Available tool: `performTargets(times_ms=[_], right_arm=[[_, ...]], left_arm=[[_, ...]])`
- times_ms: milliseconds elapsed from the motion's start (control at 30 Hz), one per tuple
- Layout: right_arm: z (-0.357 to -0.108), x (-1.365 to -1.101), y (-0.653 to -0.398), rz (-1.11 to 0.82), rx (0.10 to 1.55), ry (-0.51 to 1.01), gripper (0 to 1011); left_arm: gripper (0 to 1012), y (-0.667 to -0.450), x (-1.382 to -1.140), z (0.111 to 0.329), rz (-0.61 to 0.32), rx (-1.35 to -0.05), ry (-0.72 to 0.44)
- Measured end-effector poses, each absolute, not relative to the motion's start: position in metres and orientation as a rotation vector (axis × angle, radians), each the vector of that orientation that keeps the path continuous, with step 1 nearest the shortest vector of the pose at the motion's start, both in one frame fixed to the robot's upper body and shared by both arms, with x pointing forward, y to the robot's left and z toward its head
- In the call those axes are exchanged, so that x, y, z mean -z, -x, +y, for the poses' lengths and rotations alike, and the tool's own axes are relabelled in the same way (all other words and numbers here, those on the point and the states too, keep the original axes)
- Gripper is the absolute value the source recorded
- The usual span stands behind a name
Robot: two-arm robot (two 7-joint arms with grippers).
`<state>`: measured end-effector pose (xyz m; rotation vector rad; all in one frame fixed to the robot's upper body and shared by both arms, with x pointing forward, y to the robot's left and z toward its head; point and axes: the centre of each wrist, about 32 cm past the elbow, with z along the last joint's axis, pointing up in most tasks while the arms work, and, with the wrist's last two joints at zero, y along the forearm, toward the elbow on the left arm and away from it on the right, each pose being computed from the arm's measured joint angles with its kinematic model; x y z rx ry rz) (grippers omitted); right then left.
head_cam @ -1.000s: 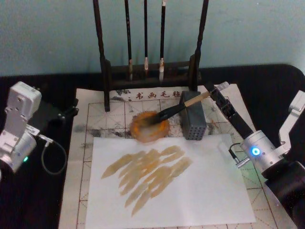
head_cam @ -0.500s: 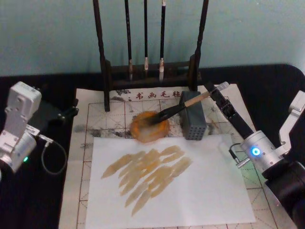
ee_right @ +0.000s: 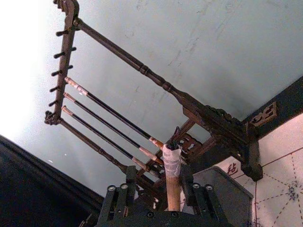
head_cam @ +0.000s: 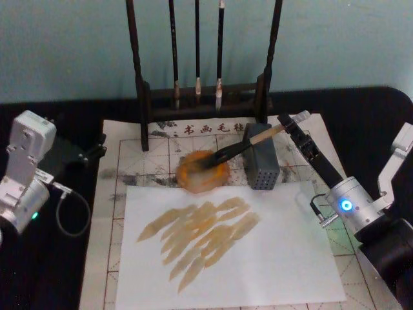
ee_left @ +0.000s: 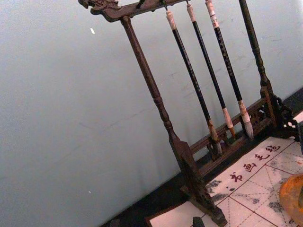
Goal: Pick up the brush from the inkstone, write on the paper, then place the brush back to its original position.
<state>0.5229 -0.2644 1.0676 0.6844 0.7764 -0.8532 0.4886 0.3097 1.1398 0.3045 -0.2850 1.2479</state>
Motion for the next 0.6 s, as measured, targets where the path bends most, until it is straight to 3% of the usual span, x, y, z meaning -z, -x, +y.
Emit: performTargets(times_ms=[367, 467, 600], right_arm=[[-0.2644, -1.0675, -0.5229, 0.777, 0.853, -0.685, 264], [-0.2644, -1.0676, -0.5229, 0.777, 0.853, -0.684, 194], [-0.2644, -1.0675, -0.5229, 0.777, 0.853, -0.684, 185]], left_arm=[[1001, -0.4886, -1.1398, 0.3097, -0.285, -1.248, -0.304], [1001, -0.4886, -1.1398, 0.3097, -0.285, -1.248, -0.304], [1001, -0.4886, -1.1398, 0.3097, -0.285, -1.248, -0.304]])
